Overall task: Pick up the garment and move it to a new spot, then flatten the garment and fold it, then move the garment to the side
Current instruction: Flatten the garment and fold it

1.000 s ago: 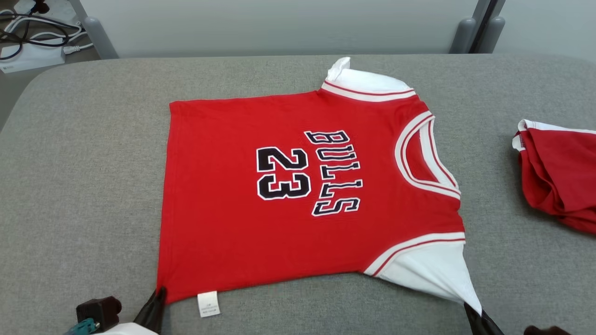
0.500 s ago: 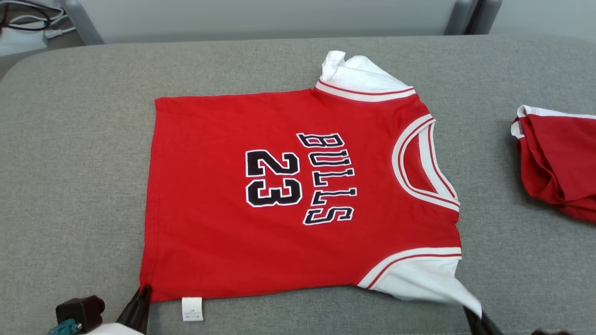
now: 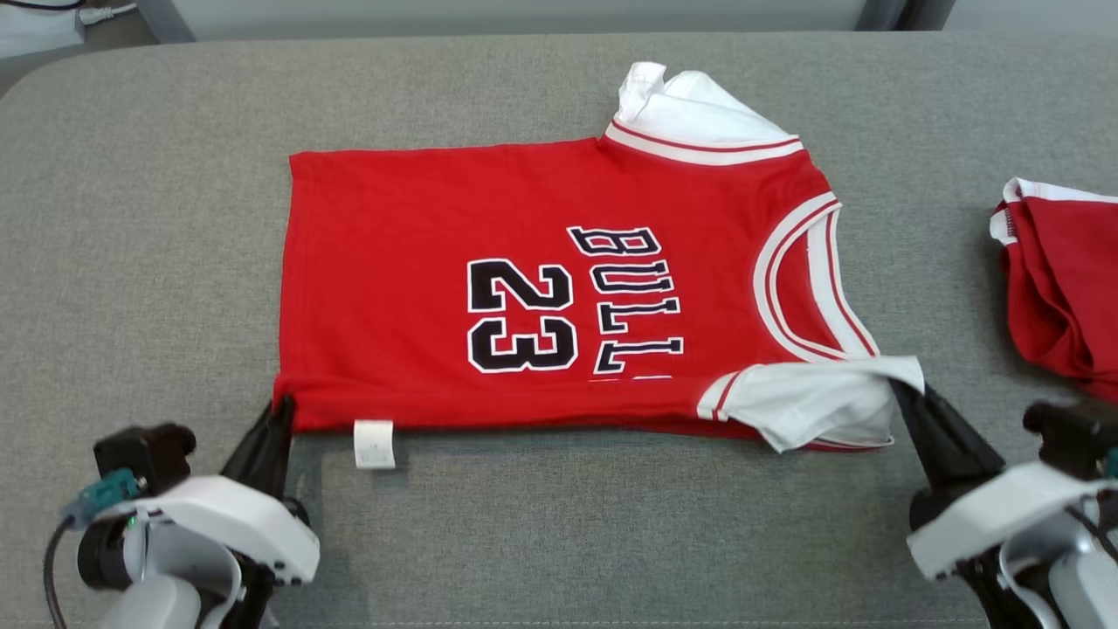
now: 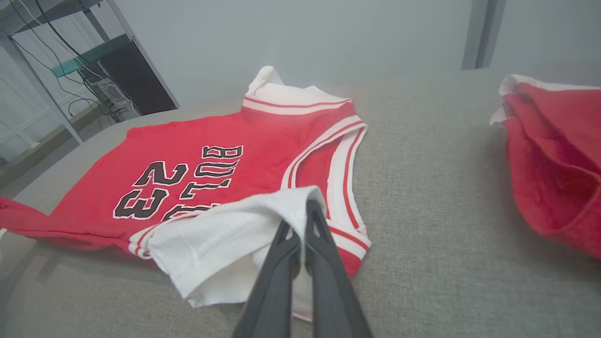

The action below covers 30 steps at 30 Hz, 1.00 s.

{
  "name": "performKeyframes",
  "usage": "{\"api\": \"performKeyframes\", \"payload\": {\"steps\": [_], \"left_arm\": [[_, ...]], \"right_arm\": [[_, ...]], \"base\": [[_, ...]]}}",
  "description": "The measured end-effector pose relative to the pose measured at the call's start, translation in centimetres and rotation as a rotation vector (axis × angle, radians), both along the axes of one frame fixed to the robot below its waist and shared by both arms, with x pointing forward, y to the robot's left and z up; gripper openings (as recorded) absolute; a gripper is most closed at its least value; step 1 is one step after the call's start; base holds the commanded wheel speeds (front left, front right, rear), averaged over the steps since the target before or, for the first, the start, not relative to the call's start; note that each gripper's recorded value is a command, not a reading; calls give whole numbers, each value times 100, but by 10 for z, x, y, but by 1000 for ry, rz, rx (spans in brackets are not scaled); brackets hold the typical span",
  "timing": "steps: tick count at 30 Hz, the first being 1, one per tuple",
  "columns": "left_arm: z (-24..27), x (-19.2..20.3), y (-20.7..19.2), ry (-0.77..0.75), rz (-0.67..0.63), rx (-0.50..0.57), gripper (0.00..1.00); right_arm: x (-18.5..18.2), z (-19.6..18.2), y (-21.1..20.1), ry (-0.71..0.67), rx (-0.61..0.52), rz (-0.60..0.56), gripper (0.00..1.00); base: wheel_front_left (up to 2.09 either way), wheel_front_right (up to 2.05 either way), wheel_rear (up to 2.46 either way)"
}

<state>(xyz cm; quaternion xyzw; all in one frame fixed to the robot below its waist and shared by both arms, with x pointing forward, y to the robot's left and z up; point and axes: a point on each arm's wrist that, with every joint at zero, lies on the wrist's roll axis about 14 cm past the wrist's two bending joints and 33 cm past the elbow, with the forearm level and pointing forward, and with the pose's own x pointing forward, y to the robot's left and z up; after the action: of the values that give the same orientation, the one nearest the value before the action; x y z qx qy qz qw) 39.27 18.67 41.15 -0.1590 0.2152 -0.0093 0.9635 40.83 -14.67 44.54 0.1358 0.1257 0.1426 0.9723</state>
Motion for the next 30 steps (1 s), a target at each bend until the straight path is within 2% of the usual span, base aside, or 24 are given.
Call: {"api": "performKeyframes", "payload": {"steps": [6, 16, 17, 18, 19, 24, 30], "left_arm": [[15, 35, 3, -52, 13, -16, 0], [-14, 71, 1, 10, 25, -66, 0], [-16, 73, 0, 8, 29, -69, 9], [-17, 75, 0, 4, 33, -70, 72], [-18, 77, 0, 0, 36, -71, 100], [-20, 80, 0, -36, 52, -65, 100], [-6, 84, 5, -129, 70, 18, 100]], "right_arm": [[35, -1, 13, 10, -23, 70, 0], [72, -21, 23, 60, -28, 101, 0], [75, -22, 22, 57, -17, 91, 32], [76, -22, 22, 57, -13, 90, 100], [77, -22, 24, 51, -15, 94, 100], [80, -22, 28, 25, 8, 94, 100], [84, -12, 19, -42, 25, 51, 100]], "base": [[0, 0, 0], [0, 0, 0], [0, 0, 0], [0, 0, 0], [0, 0, 0], [0, 0, 0], [0, 0, 0]]}}
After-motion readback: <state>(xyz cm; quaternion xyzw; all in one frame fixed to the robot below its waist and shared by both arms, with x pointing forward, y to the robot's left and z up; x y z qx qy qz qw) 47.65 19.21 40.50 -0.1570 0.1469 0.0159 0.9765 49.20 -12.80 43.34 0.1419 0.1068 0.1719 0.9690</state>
